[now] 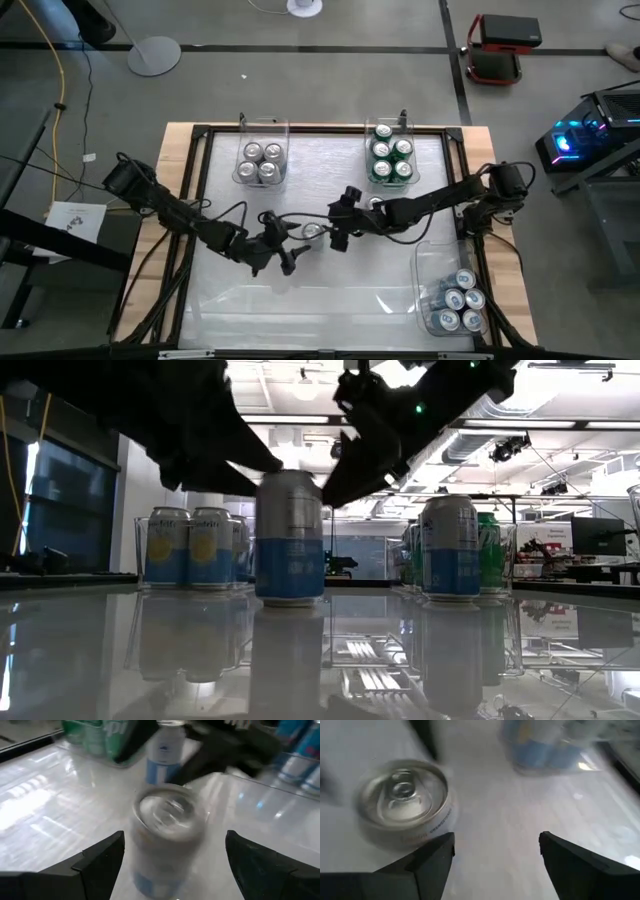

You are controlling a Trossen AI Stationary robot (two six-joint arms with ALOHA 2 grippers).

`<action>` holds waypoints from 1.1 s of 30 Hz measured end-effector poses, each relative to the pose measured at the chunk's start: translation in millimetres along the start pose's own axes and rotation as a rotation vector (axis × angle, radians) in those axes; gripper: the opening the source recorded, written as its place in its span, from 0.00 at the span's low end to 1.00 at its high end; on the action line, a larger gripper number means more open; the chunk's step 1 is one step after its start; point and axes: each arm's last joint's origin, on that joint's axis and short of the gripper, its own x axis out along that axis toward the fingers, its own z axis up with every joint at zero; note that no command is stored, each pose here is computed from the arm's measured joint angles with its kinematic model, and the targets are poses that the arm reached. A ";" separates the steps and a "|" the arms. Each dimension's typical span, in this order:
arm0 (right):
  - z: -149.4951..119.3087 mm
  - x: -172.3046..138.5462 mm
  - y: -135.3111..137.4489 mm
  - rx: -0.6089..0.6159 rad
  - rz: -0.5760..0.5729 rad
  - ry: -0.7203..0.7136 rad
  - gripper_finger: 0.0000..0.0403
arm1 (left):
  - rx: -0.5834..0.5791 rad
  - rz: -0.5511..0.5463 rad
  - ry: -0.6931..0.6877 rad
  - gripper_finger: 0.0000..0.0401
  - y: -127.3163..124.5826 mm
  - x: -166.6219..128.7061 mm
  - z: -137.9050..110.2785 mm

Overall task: Sort soda cans
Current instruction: Put the blue-white soda can into the top left transparent bin

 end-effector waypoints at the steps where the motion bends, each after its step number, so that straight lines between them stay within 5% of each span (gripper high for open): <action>1: 1.1 -0.1 1.0 0.006 0.018 -0.014 0.70 | 0.000 0.012 0.000 0.80 1.6 1.7 0.2; 20: -7.7 -17.3 37.0 -0.071 0.175 0.011 0.68 | 0.160 0.087 0.113 0.80 20.6 -18.2 5.1; 26: -6.7 -11.2 25.3 -0.083 0.160 0.031 0.68 | 0.153 0.001 0.153 0.80 17.7 -20.7 5.7; 33: -3.0 1.1 0.8 -0.094 0.101 0.039 0.50 | 0.095 -0.094 0.245 0.77 12.6 -9.5 -5.9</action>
